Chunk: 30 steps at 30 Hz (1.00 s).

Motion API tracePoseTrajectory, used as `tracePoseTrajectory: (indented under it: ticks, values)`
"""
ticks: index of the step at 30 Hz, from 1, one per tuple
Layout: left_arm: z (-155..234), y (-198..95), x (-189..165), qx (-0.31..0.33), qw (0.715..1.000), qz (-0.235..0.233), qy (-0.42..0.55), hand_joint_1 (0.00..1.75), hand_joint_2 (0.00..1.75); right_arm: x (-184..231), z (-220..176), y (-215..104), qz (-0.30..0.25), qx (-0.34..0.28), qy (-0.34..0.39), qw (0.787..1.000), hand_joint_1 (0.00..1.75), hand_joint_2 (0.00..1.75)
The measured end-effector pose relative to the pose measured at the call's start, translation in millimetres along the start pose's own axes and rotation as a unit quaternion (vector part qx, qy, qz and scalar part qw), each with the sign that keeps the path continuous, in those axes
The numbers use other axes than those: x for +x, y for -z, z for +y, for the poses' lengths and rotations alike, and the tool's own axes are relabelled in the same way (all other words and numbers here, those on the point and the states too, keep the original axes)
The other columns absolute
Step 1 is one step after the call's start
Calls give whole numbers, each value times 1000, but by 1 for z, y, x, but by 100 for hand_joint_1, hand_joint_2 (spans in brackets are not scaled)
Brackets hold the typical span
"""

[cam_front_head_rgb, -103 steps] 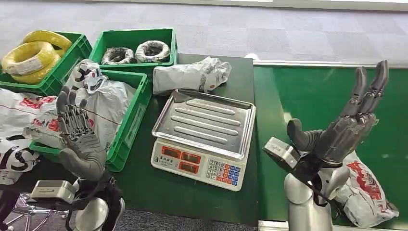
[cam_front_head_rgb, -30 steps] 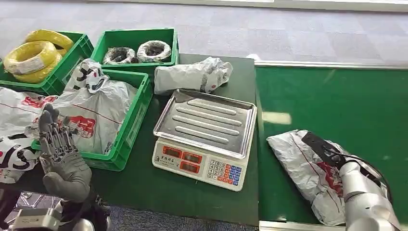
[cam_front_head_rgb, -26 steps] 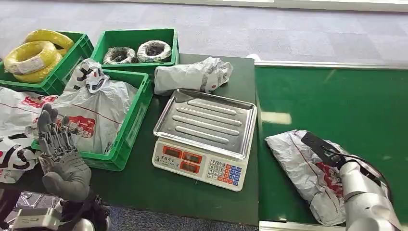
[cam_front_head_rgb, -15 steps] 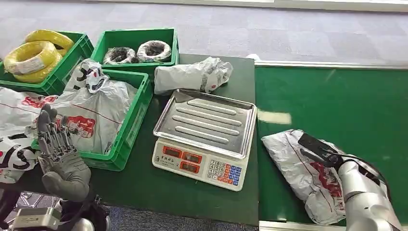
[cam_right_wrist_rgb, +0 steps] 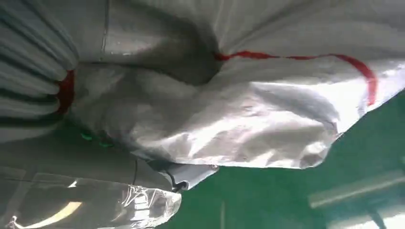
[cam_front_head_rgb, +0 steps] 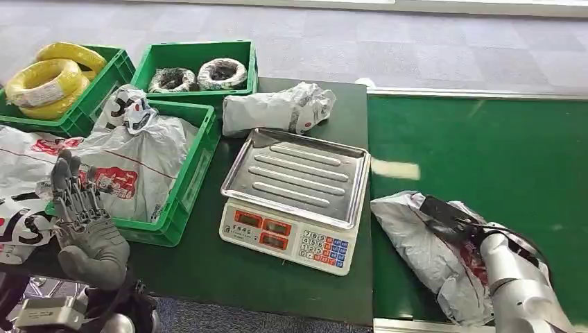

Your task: Moved the parcel from conveyor to table for the left to box.

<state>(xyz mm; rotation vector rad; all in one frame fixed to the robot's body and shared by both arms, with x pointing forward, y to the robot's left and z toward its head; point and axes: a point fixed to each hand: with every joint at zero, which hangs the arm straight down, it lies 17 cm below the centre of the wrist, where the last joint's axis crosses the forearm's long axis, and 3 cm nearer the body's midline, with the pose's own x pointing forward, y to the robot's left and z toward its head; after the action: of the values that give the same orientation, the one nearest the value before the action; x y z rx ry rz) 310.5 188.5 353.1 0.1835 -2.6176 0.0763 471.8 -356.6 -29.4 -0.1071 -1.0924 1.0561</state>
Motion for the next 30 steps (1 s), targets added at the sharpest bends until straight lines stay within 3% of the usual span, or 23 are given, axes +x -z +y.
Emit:
tracePoseTrajectory:
  ticks: [24, 28, 30]
  values:
    - [12, -4, -4, 11, 1000, 3, 16, 0, 0, 4, -18, -6, -25, -19, -17, 999, 175, 175]
    - [14, -4, -3, 17, 1000, 2, 22, 0, 0, 13, -38, -5, -43, -67, -13, 997, 175, 175]
    - [15, -5, -3, 20, 999, 2, 26, 0, 0, 26, -70, -7, -65, -138, -21, 988, 175, 175]
